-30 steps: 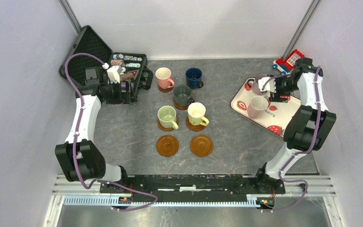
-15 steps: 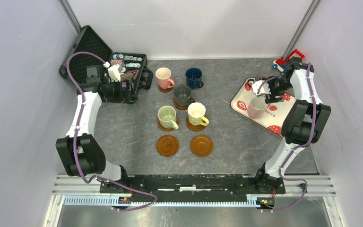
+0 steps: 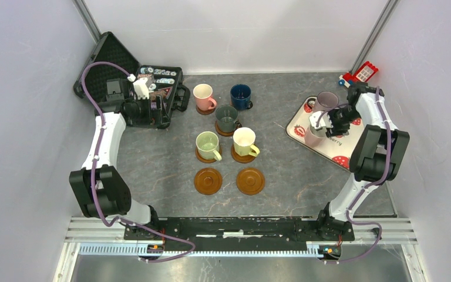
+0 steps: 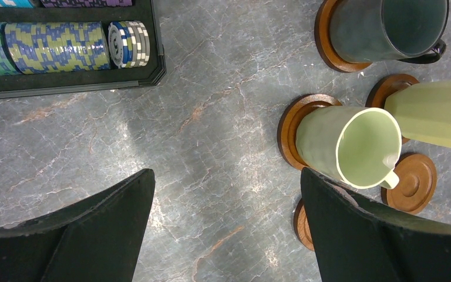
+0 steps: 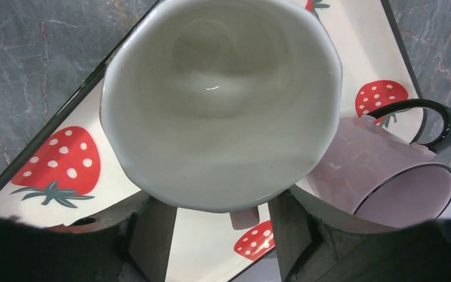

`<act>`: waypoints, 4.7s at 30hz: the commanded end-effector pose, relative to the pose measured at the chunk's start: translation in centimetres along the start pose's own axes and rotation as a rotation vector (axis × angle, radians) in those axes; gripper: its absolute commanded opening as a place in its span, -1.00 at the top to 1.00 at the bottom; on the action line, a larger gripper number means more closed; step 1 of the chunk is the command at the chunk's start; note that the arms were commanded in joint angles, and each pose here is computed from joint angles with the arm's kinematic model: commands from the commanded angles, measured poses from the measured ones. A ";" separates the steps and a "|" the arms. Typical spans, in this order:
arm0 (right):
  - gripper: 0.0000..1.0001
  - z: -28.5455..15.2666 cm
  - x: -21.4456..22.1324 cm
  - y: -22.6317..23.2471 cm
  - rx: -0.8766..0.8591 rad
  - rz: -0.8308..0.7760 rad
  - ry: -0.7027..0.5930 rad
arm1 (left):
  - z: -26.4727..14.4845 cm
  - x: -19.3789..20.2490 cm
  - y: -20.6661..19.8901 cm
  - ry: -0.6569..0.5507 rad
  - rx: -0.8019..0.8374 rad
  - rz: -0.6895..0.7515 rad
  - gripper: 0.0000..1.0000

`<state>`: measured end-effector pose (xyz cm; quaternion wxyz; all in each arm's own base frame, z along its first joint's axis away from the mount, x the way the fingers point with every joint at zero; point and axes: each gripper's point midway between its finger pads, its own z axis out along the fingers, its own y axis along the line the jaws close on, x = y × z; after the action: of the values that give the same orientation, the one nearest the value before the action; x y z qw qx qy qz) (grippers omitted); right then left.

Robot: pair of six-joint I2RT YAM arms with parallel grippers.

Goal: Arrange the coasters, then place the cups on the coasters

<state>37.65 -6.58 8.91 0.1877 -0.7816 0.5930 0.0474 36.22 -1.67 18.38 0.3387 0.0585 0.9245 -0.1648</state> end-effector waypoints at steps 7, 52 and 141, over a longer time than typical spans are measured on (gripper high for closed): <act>0.18 -1.1 -3.9 -1.1 0.071 0.127 -0.196 | -0.8 -1.6 -0.1 -0.058 -0.018 -0.016 -1.00; 1.00 -16.0 -26.7 -6.6 0.725 0.891 -0.610 | -4.9 -1.9 -1.9 -0.197 -0.052 -0.066 -1.00; -0.09 8.7 -47.1 10.1 0.378 0.938 -0.270 | -8.7 0.0 -2.4 -0.388 -0.101 -0.155 -1.00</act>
<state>15.79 37.49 10.95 0.3500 -0.3880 0.8465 0.1023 29.88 -0.85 23.78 0.4769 -0.0560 0.8653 -0.1436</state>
